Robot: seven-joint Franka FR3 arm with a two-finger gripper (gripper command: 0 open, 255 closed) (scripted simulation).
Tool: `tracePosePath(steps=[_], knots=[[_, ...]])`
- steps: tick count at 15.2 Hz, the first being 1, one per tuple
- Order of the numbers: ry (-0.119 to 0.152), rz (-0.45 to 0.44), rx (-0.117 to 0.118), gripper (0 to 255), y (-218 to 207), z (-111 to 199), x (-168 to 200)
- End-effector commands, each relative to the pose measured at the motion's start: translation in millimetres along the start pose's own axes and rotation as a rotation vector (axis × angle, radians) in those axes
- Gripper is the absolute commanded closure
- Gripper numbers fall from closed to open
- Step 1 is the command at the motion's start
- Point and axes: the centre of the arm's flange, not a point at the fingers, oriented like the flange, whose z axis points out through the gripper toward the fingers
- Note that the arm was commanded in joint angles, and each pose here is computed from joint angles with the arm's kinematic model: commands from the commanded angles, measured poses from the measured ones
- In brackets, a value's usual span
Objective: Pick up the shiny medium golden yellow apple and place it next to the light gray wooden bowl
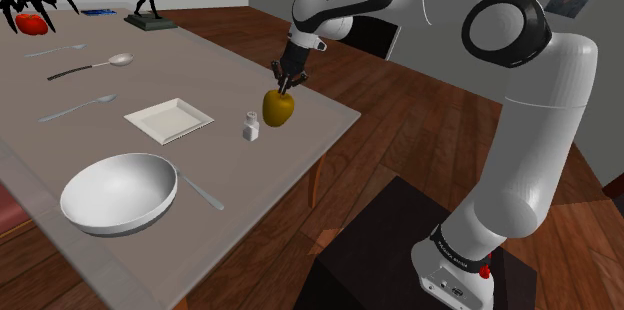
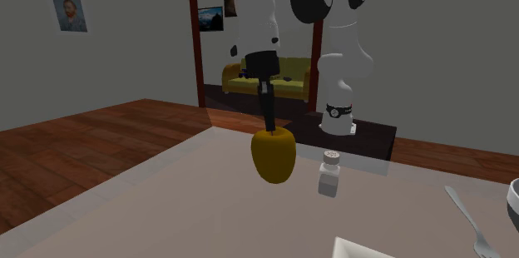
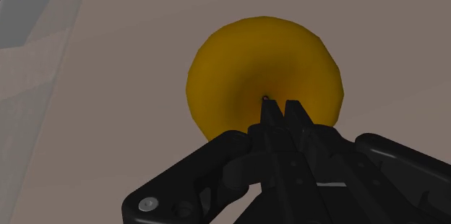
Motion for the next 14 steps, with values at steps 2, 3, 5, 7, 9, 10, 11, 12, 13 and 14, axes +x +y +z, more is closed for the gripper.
tracePosePath(steps=[2, 3, 5, 7, 9, 10, 11, 12, 13, 14], knots=[[0.0, 0.0, 0.0, 255, -1.7, -10.0, -1.7], [0.0, 0.0, 0.0, 255, -2.6, -15.2, -2.4], [0.0, 0.0, 0.0, 255, -4.4, -25.5, -3.9], [0.0, 0.0, 0.0, 255, -6.1, -35.8, -5.4], [0.0, 0.0, 0.0, 255, -7.9, -46.1, -7.0], [0.0, 0.0, 0.0, 255, -8.8, -51.2, -7.7], [0.0, 0.0, 0.0, 255, -9.7, -56.4, -8.5], [0.0, 0.0, 0.0, 255, -10.6, -61.5, -9.2], [0.0, 0.0, 0.0, 255, -11.4, -66.7, -10.0], [0.0, 0.0, 0.0, 255, -12.3, -71.8, -10.8]])
